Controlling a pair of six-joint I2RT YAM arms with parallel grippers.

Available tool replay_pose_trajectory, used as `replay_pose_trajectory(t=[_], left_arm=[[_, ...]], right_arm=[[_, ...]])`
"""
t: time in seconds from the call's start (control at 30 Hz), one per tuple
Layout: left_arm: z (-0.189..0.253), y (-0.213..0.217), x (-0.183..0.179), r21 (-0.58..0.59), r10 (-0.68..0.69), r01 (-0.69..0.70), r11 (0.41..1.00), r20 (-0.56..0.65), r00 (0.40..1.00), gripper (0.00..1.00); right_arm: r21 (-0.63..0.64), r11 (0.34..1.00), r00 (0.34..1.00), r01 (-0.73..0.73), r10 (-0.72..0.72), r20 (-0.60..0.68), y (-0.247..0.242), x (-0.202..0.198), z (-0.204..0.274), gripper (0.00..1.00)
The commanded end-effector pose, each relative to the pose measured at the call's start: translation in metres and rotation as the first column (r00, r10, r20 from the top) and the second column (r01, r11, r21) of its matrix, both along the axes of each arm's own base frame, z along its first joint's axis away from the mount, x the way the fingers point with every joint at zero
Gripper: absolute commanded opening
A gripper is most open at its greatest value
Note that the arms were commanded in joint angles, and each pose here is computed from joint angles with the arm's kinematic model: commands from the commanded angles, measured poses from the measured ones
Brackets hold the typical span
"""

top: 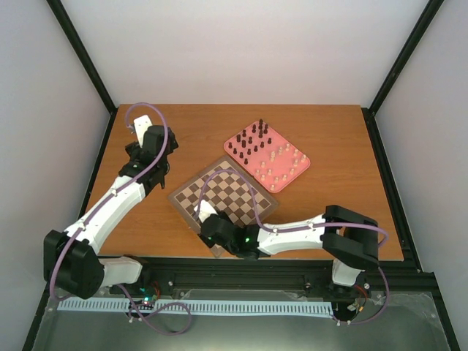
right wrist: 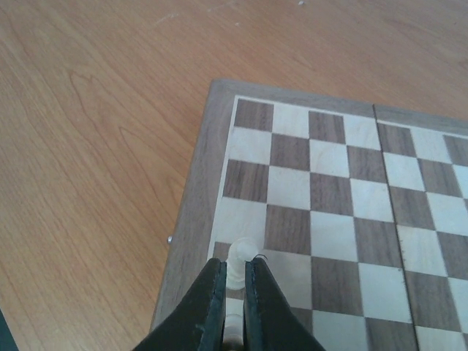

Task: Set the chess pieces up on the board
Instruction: Place the chess piece on the chessboard.

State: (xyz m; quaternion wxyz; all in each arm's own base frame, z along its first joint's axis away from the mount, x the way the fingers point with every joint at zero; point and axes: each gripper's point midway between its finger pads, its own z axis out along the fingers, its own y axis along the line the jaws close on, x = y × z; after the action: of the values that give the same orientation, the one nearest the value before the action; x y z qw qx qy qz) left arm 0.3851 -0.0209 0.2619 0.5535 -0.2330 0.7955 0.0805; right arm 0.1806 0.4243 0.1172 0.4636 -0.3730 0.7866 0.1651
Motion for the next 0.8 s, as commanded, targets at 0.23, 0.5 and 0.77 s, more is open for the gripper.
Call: replay_pose_trajectory(t=[0.23,0.5,0.77], left_arm=[[0.011,-0.0004,0.0057,-0.001,0.001,-0.001,1.0,0.026,1.0,1.0],[0.0127,0.0003,0.0048,-0.002,0.001,-0.001,1.0,0.03,1.0,1.0],[0.0133,0.0007,0.0039,-0.002,0.001,-0.001,1.0,0.031,1.0,1.0]], right_arm=[[-0.033,0.999,0.999,0.038,-0.037,0.029,0.0058,-0.0019,-0.0113,0.03],[-0.028,0.999,0.999,0.026,-0.025,0.021,0.0089,-0.0034,-0.0155,0.03],[-0.012,1.0,1.0,0.02,-0.02,0.024,0.0109,-0.0036,-0.0144,0.04]])
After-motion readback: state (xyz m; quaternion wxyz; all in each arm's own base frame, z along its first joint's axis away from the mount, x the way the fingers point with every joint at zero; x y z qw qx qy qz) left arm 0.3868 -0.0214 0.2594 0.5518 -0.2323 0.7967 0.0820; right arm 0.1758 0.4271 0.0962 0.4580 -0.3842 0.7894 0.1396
